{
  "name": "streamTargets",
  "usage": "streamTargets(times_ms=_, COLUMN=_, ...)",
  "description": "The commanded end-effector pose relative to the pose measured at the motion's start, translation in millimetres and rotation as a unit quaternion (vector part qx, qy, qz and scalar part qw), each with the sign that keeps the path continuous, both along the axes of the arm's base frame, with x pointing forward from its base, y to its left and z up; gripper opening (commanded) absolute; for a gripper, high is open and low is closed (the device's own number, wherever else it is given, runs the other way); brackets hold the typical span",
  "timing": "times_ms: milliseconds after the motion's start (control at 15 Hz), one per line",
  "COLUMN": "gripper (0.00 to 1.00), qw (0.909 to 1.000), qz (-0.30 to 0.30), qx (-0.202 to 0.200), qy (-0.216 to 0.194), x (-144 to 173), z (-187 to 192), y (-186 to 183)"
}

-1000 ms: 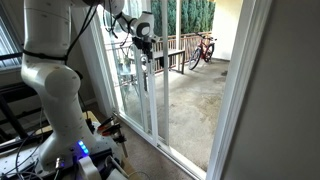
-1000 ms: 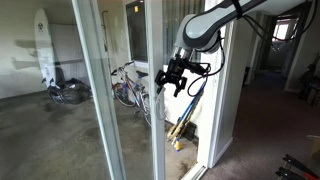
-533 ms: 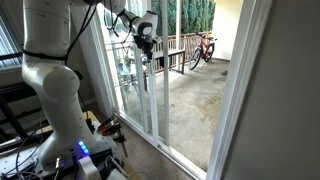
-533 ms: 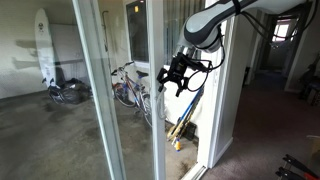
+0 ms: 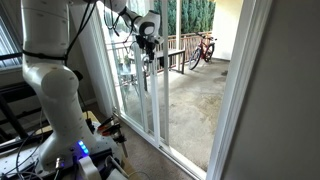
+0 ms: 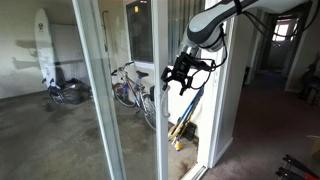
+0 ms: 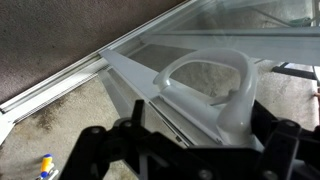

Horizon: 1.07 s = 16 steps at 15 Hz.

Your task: Slide the glass door to the right

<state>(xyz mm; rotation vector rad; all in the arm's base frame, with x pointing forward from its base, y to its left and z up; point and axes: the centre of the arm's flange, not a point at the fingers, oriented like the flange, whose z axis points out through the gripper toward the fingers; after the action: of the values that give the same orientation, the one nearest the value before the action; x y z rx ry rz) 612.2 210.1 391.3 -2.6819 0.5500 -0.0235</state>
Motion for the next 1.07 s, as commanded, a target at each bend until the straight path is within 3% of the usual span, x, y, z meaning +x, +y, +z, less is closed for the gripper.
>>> streamTargets(times_ms=0, gripper=1.00, qw=0.9992, qz=-0.033, qx=-0.021, qy=0.011, x=-7.9, z=-18.1, y=-76.7)
streamTargets(times_ms=1000, gripper=1.00, qw=0.9962, qz=-0.086, qx=-0.006, qy=0.012, x=-12.6, z=-16.4, y=-160.8)
